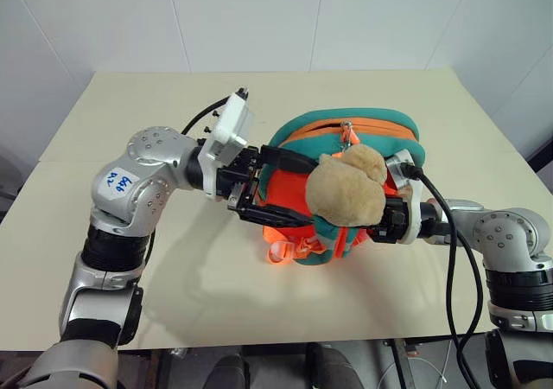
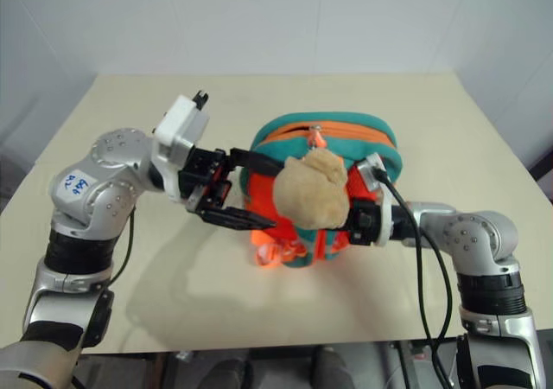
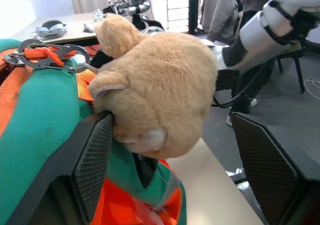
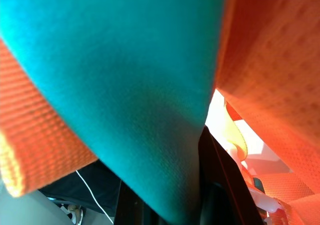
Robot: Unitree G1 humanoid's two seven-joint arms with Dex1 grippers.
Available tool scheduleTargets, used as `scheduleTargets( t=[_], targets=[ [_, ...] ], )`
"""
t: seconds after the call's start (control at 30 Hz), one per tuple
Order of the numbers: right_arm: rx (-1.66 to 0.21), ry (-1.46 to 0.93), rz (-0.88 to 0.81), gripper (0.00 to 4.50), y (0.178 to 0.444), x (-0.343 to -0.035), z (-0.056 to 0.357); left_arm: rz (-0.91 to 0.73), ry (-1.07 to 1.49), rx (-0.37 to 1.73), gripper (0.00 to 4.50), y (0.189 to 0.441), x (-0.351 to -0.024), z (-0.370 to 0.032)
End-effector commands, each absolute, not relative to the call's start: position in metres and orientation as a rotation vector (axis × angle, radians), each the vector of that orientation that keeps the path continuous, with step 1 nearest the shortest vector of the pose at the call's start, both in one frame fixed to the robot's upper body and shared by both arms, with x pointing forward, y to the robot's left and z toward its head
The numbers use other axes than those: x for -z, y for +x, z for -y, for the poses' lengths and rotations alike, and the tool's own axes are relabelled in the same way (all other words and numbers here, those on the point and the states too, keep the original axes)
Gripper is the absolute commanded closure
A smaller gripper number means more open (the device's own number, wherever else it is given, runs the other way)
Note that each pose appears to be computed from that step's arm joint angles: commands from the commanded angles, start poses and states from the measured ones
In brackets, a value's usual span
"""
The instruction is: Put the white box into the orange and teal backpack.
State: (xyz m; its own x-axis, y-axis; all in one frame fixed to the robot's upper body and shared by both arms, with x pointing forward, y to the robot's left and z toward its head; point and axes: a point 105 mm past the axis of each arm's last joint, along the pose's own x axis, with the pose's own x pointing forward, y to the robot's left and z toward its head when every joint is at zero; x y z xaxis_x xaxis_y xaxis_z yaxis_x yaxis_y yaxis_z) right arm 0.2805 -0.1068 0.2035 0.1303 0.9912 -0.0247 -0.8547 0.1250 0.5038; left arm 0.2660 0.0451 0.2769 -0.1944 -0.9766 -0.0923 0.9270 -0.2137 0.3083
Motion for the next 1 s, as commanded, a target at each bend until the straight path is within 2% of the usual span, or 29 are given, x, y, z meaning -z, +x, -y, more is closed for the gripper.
scheduleTargets(
  t=[0.03,0.2,0.4,0.5,0.8,0.9,1.0],
  targets=[
    [-1.428,0.411,-0.389,3.90,0.275,-0.206,0.102,0.281,0.341,1.730,0.58,0.266,-0.288,-0.037],
    [-1.423,0.413,-0.387,3.90,0.275,-0.206,0.102,0.289,0.263,1.706,0.58,0.267,-0.296,-0.025],
    [-1.420,0.416,-0.386,3.90,0.274,-0.205,0.102,0.248,0.244,1.703,0.58,0.266,-0.291,-0.018],
    [-1.418,0.419,-0.385,3.90,0.273,-0.205,0.102,0.238,0.232,1.684,1.14,0.268,-0.288,-0.017],
    [-1.416,0.423,-0.381,3.90,0.274,-0.205,0.102,0.212,0.218,1.663,3.73,0.271,-0.292,-0.028],
    [-1.415,0.422,-0.382,3.90,0.276,-0.205,0.101,0.221,0.233,1.651,4.18,0.274,-0.297,-0.037],
    [-1.415,0.422,-0.382,3.90,0.276,-0.205,0.101,0.186,0.285,1.625,4.26,0.281,-0.299,-0.052]
  ],
)
